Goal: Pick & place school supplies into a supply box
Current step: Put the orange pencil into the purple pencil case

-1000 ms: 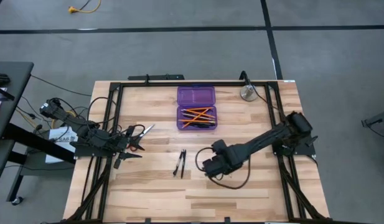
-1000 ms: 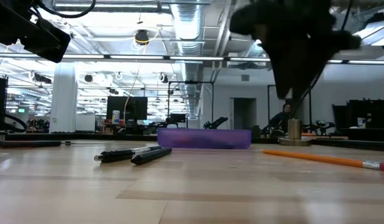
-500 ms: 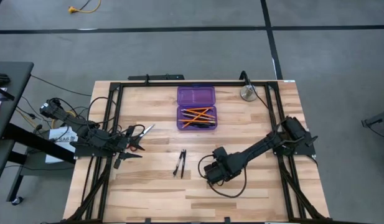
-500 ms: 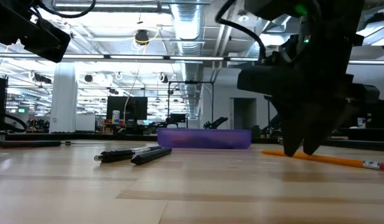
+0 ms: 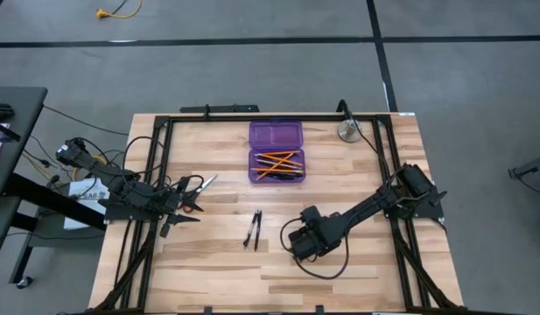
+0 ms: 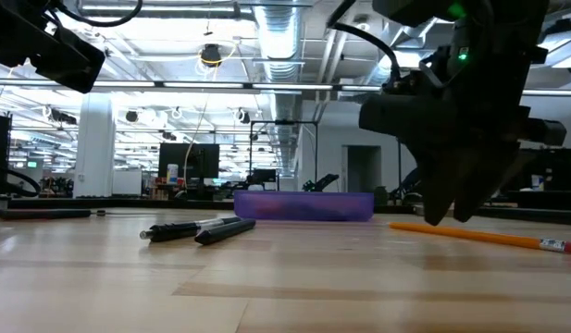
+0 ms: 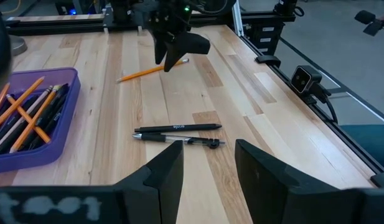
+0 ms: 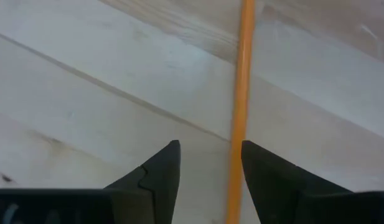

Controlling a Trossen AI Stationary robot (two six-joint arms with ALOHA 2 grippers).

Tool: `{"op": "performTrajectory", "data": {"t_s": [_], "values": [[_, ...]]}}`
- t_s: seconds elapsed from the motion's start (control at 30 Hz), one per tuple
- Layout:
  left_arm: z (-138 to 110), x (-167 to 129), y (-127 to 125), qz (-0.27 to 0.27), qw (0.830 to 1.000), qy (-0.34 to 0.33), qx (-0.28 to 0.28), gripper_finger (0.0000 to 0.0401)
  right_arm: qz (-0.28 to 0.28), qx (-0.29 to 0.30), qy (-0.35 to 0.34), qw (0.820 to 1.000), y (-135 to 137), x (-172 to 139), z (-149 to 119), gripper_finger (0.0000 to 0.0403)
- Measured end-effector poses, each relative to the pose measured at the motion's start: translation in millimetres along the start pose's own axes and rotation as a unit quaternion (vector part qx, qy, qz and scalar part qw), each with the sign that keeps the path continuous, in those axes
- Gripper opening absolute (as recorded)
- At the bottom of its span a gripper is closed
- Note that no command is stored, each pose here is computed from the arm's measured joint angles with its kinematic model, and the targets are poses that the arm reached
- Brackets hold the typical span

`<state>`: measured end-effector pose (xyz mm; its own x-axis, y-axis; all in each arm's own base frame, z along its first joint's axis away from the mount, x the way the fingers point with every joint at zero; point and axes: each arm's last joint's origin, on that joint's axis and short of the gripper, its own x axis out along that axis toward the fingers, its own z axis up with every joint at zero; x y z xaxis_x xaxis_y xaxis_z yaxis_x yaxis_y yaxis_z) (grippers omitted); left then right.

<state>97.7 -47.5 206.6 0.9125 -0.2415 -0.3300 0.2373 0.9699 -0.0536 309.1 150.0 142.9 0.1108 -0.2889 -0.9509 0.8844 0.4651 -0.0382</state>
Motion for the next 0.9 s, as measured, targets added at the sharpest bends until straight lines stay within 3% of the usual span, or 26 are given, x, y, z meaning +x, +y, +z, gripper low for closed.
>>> {"op": "performTrajectory", "data": {"t_s": [0.6, 0.9], "values": [[0, 0, 0, 0.0, 1.0, 0.0, 0.0, 0.0132, -0.019, -0.004, 0.014, 1.0, -2, 5, -1, 0.0157], [0, 0, 0, 0.0, 1.0, 0.0, 0.0, 0.0132, -0.044, 0.004, 0.037, 0.998, 2, 30, -5, 0.0156]]}}
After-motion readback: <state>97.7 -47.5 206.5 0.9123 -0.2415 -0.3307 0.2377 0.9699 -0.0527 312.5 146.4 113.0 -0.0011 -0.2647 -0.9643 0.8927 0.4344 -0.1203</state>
